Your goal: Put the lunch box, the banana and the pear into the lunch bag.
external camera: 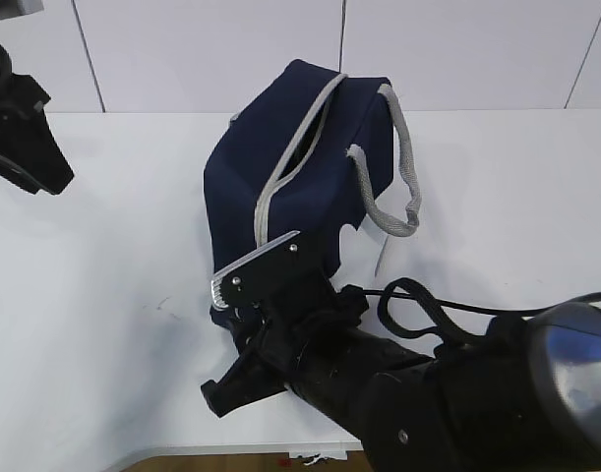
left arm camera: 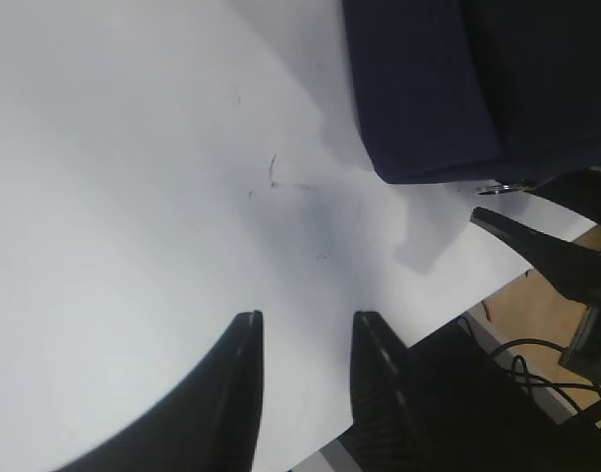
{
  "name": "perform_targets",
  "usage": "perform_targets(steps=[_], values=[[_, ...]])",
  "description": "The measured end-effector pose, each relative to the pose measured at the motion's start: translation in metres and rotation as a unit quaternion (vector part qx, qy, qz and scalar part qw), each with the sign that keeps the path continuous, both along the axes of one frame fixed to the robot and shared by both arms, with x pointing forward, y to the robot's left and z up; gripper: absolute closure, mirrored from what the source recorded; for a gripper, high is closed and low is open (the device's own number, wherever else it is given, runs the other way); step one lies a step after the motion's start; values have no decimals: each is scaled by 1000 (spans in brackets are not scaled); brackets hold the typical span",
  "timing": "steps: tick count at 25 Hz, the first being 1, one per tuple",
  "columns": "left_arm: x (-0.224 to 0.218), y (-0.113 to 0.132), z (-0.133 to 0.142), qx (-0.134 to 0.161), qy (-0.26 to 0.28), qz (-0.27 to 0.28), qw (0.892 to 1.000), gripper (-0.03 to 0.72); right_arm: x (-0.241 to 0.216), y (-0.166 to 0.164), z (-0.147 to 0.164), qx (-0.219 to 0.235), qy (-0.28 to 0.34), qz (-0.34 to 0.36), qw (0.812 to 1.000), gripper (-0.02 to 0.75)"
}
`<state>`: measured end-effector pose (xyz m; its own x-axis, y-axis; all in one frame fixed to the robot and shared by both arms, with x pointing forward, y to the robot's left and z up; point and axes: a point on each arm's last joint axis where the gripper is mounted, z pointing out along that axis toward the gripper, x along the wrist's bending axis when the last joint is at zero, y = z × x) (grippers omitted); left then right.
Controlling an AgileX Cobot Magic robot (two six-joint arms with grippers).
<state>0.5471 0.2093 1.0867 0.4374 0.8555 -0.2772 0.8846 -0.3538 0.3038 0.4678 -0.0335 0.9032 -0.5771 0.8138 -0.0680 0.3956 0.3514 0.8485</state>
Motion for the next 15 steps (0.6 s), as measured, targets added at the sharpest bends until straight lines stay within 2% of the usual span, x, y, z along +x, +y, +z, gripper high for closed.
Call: perform_targets(steps=[10, 15], values=[[0, 0, 0, 0, 0, 0, 1000, 454, -1, 0, -1, -3, 9, 3, 1000, 508], [0, 0, 0, 0, 0, 0, 1000, 454, -1, 0, -1, -3, 9, 3, 1000, 584]])
